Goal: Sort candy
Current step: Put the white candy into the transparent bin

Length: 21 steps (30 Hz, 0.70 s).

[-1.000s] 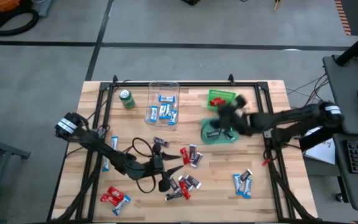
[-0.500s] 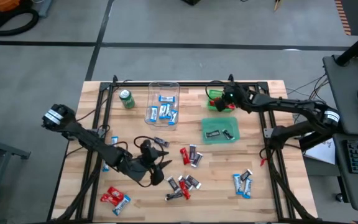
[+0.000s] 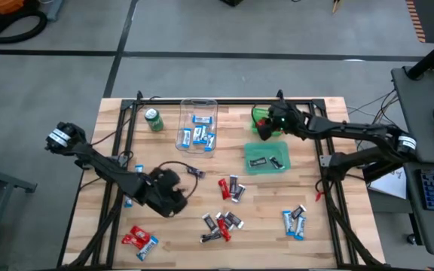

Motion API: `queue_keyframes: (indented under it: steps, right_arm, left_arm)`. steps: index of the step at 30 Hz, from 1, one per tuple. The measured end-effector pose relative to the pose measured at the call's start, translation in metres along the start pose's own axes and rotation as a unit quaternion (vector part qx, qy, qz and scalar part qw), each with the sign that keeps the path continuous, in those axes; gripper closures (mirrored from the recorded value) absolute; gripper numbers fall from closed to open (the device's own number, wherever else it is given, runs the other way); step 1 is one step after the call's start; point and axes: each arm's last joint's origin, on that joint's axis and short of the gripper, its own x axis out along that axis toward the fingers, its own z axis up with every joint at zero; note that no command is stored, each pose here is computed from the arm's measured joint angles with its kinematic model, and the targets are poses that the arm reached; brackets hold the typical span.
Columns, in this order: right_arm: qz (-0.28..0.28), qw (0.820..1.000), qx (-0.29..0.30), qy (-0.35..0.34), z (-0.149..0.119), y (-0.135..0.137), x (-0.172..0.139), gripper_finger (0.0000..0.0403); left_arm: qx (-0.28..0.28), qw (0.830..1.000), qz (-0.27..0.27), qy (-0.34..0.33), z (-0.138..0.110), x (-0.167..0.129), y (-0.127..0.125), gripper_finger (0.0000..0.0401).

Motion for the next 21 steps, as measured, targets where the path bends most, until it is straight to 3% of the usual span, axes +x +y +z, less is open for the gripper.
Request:
queue_keyframes:
  steps: [4, 9, 21]
  right_arm:
    - [0.025, 0.999, -0.008, -0.02, 0.002, 0.01, -0.01, 0.0298]
    - [0.052, 0.998, -0.013, -0.043, 0.004, 0.023, -0.016, 0.0296]
    - [0.066, 0.996, -0.018, -0.05, 0.003, 0.029, -0.019, 0.0296]
  left_arm:
    - [-0.101, 0.983, 0.139, 0.064, -0.009, 0.0, 0.028, 0.0235]
    - [-0.163, 0.927, 0.319, 0.107, -0.014, 0.001, 0.054, 0.0235]
    - [-0.167, 0.887, 0.401, 0.158, -0.014, 0.022, 0.075, 0.0235]
